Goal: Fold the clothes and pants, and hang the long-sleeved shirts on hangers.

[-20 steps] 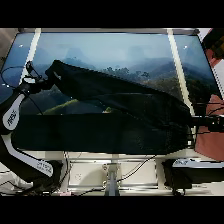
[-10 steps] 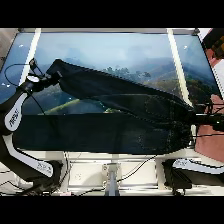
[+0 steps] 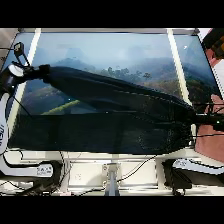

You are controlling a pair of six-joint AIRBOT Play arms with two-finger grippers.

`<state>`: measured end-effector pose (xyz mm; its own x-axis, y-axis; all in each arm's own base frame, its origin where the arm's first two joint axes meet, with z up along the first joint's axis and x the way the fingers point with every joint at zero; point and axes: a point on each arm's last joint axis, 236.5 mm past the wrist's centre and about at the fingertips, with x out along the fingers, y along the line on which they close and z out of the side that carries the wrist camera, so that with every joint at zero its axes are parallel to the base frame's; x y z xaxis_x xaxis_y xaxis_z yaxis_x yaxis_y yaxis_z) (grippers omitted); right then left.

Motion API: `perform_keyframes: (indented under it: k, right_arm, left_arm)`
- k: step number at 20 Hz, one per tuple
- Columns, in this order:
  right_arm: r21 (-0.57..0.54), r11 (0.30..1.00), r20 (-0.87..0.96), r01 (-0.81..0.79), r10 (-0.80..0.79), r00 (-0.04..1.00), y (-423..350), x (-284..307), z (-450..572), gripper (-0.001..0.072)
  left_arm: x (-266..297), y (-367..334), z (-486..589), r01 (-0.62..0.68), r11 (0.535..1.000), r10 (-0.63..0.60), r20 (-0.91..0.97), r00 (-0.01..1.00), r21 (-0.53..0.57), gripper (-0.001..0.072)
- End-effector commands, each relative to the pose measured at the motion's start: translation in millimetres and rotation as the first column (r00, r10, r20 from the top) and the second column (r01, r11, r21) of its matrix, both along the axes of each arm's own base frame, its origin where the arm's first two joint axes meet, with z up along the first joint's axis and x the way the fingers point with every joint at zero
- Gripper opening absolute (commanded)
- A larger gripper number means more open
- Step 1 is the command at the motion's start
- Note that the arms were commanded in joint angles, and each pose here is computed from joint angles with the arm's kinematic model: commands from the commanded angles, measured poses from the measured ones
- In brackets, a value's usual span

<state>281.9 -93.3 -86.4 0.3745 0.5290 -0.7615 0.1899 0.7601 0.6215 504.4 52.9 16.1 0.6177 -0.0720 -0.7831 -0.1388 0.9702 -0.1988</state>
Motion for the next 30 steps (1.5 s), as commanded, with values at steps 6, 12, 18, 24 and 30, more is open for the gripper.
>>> perform_keyframes:
  k: [6,12,18,24,30]
  right_arm:
    - [0.001,1.000,0.001,0.000,0.000,1.000,0.3,0.0,0.3,0.0053]
    - [0.001,1.000,0.001,0.000,0.000,1.000,0.3,0.0,0.3,0.0053]
    - [0.000,1.000,0.001,0.000,0.000,1.000,0.1,0.0,0.2,0.0053]
    - [0.000,1.000,0.001,0.000,0.000,1.000,0.1,0.0,0.2,0.0053]
    - [0.000,1.000,0.001,0.001,-0.001,1.000,-0.1,0.2,0.2,0.0053]
  left_arm:
    - [-49.6,15.1,-95.8,0.125,0.980,-0.060,-0.367,0.928,0.155,0.0080]
    - [-44.2,30.4,-90.1,0.121,0.974,-0.051,-0.336,0.940,0.191,0.0687]
    - [-67.2,129.0,-34.4,-0.144,0.977,0.174,-0.209,0.962,0.155,0.0685]
    - [-61.9,139.1,-54.9,-0.152,0.943,0.131,-0.088,0.987,-0.297,0.0624]
    - [-38.4,137.9,-95.7,-0.025,0.970,0.023,-0.010,1.000,-0.240,0.0692]
